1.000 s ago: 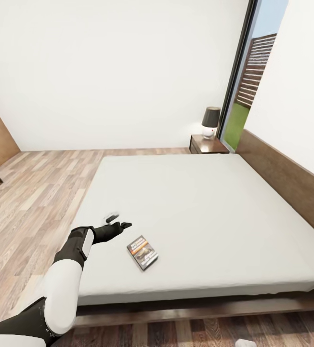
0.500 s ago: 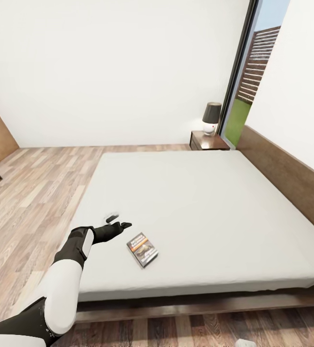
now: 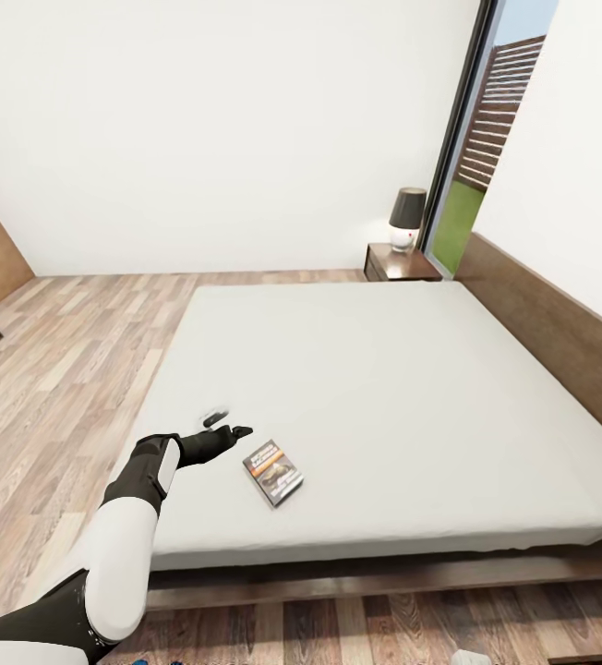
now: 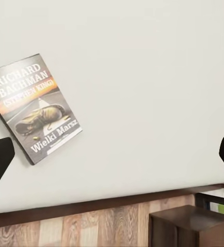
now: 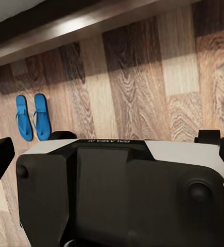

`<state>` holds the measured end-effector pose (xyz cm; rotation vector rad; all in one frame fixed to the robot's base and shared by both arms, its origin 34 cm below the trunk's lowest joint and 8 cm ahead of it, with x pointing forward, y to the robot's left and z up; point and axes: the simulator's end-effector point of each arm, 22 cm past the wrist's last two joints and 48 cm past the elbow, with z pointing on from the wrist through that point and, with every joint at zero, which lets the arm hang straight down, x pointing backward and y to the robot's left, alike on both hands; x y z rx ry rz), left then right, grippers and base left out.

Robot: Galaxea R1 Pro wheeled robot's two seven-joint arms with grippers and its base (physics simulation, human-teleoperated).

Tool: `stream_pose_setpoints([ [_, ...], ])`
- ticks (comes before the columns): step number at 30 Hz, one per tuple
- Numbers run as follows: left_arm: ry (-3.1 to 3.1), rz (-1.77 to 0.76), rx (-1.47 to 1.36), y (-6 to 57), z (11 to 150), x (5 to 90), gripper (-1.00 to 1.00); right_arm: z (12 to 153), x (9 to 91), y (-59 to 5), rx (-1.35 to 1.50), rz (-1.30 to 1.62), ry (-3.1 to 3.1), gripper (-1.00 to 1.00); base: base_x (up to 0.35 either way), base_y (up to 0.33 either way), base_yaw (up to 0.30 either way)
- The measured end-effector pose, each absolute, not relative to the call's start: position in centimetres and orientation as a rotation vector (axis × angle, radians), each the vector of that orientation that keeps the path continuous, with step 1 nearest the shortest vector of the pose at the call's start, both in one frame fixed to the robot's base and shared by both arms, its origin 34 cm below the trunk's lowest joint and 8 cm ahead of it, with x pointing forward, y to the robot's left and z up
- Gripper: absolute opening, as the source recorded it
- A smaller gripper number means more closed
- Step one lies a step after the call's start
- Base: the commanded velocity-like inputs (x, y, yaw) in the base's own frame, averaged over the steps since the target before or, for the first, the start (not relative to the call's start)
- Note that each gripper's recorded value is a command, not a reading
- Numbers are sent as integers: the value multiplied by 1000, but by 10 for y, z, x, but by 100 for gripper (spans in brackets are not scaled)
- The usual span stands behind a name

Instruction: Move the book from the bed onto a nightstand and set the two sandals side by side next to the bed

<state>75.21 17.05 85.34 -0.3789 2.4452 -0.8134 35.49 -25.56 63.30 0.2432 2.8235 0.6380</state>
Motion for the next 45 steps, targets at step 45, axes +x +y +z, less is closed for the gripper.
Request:
stream_pose_setpoints([
  [45, 2509, -815, -414, 169, 809, 740, 100, 617, 328, -253, 271, 645, 2890, 100, 87, 0, 0],
])
